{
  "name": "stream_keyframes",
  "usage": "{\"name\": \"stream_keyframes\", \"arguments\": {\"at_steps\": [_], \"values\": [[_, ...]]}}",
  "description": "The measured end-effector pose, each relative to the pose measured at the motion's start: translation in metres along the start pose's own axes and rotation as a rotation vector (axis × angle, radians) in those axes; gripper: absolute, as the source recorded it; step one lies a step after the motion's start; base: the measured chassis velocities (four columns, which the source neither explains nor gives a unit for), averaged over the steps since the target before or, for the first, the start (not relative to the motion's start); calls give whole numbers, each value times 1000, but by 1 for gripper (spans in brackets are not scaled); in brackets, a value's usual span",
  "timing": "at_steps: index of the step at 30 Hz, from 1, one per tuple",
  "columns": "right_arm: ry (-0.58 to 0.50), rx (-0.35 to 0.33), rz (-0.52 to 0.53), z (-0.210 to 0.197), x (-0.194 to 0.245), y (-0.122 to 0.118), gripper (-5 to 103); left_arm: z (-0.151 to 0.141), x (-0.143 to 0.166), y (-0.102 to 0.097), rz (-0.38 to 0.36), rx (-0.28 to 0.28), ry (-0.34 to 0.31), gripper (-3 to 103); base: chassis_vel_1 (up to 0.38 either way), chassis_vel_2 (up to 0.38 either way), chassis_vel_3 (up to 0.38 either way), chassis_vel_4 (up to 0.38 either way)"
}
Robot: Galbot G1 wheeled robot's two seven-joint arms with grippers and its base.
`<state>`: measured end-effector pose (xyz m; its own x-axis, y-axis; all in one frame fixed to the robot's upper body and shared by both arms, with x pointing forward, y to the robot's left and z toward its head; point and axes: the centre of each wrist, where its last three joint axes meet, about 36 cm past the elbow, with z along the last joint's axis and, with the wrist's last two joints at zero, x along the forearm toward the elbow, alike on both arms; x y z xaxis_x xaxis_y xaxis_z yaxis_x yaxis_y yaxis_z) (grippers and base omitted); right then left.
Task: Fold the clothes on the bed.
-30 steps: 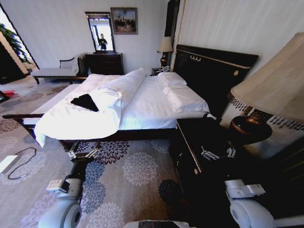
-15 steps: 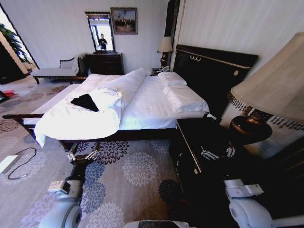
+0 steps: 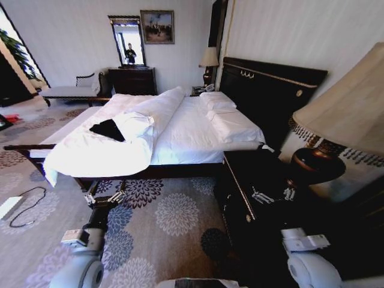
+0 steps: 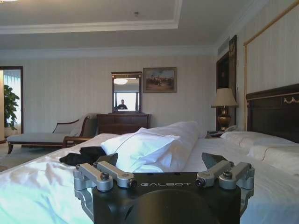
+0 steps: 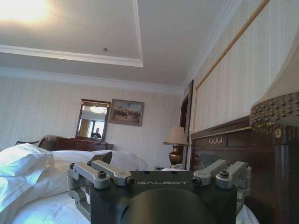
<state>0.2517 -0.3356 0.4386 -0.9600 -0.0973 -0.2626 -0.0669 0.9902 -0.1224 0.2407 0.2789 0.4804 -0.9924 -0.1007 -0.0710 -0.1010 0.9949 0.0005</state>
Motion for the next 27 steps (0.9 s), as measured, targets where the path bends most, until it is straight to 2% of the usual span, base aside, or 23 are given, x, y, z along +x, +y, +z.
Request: {"name": "stream_keyframes", "arguments": {"at_steps": [12,27], "values": [[-3,0,-10,4,1,-1,100,3,-1,0,-1,3,1,100,-177,183,172,-177],[-1,-2,-13,6,0,-1,100,4,-2,2,0,-6,0,100,-83,80,78,-82]]}}
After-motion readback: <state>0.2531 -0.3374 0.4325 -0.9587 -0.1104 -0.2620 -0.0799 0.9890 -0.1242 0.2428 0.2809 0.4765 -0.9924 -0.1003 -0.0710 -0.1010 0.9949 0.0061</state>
